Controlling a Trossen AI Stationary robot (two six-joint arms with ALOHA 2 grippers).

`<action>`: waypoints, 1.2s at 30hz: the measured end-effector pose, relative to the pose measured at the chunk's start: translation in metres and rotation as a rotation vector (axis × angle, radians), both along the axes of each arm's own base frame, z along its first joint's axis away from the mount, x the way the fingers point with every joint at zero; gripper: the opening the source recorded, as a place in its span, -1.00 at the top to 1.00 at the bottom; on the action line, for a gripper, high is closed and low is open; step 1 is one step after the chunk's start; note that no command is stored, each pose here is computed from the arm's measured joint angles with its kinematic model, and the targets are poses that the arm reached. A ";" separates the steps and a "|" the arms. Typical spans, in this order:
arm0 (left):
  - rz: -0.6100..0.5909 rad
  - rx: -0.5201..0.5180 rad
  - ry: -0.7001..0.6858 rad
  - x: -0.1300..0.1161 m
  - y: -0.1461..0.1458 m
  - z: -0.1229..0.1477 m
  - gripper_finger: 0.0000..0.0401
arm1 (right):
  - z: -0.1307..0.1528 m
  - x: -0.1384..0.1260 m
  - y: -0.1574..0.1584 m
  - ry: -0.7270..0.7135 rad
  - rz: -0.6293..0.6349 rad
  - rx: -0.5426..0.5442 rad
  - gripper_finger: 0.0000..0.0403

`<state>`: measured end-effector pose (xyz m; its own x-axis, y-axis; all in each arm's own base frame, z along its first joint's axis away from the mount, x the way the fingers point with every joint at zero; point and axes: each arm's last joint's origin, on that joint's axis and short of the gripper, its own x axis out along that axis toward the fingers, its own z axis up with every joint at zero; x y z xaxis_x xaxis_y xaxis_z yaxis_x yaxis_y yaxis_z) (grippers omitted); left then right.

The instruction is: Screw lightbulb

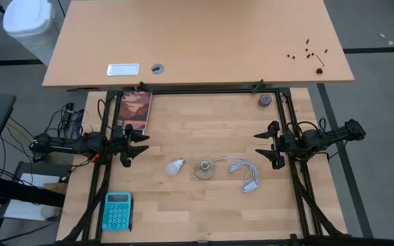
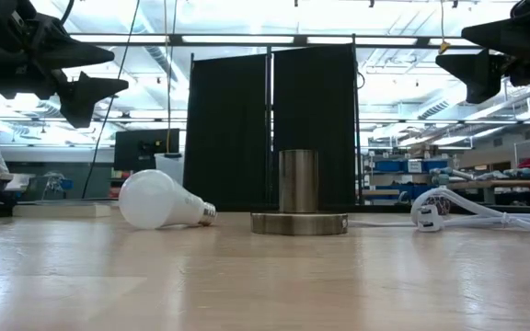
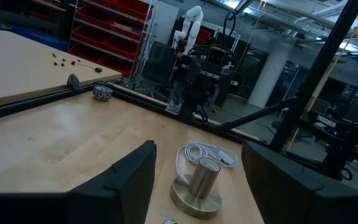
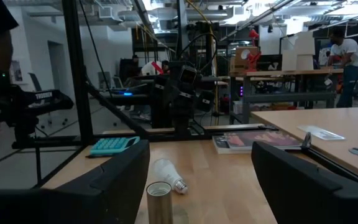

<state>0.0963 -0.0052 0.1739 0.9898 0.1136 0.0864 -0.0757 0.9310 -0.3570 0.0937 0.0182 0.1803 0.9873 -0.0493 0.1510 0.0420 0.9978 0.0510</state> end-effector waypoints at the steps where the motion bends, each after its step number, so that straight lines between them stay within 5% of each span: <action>1: 0.000 0.000 0.000 0.000 0.000 0.000 -0.20 | 0.000 0.000 0.000 0.000 0.000 0.000 -0.45; 10: 0.003 -0.073 -0.065 -0.001 0.000 0.005 -0.20 | 0.000 0.000 0.000 0.000 0.000 0.000 -0.45; 19: -0.072 -0.538 -0.222 -0.003 0.001 0.015 -0.20 | 0.000 0.000 0.000 0.000 0.000 0.000 -0.45; 28: -0.139 -0.581 -0.454 -0.011 0.002 0.036 -0.20 | 0.000 0.000 0.000 0.000 0.000 0.000 -0.45; 36: -0.163 -0.623 -0.497 -0.013 0.002 0.040 -0.20 | 0.000 0.000 0.000 0.000 0.000 0.000 -0.46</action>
